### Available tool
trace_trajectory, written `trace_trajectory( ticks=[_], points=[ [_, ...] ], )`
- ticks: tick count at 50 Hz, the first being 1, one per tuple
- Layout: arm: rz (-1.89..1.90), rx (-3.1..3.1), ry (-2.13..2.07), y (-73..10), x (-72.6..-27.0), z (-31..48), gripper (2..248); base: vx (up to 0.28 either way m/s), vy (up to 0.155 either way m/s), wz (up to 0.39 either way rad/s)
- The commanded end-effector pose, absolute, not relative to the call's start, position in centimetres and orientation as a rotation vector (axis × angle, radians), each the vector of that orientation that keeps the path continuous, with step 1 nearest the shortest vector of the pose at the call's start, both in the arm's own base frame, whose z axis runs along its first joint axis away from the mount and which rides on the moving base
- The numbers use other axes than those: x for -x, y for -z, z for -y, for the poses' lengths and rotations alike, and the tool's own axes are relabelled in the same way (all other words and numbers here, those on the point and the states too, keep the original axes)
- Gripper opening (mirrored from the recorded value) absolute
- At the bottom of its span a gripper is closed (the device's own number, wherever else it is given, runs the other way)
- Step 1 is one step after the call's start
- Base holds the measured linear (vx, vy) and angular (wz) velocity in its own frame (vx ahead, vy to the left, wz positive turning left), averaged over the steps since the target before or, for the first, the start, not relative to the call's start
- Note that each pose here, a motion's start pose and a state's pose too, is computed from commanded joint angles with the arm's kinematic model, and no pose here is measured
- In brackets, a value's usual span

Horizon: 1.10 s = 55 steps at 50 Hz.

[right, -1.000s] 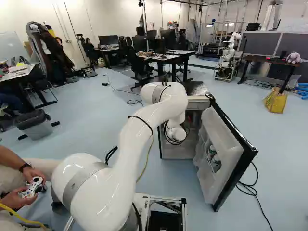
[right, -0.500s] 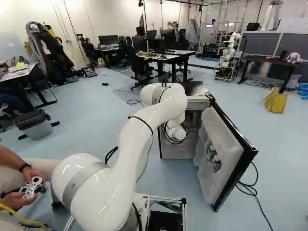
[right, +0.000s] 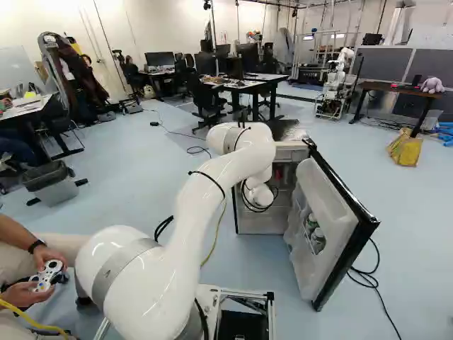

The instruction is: Grab a drink from the fridge

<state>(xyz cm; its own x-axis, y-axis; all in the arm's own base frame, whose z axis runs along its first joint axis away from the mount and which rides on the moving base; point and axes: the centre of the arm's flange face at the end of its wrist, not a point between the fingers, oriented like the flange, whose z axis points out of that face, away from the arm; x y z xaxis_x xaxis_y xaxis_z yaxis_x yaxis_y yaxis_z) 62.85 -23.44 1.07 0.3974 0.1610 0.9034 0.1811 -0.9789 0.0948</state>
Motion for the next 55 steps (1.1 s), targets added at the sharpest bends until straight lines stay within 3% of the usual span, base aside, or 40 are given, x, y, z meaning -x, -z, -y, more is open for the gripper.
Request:
trace_trajectory(
  ticks=[55],
  points=[
    [0.237, 2.663, 1.574, -4.6, -56.8, 23.2, 88, 0.000, 0.000, 0.000]
  ],
)
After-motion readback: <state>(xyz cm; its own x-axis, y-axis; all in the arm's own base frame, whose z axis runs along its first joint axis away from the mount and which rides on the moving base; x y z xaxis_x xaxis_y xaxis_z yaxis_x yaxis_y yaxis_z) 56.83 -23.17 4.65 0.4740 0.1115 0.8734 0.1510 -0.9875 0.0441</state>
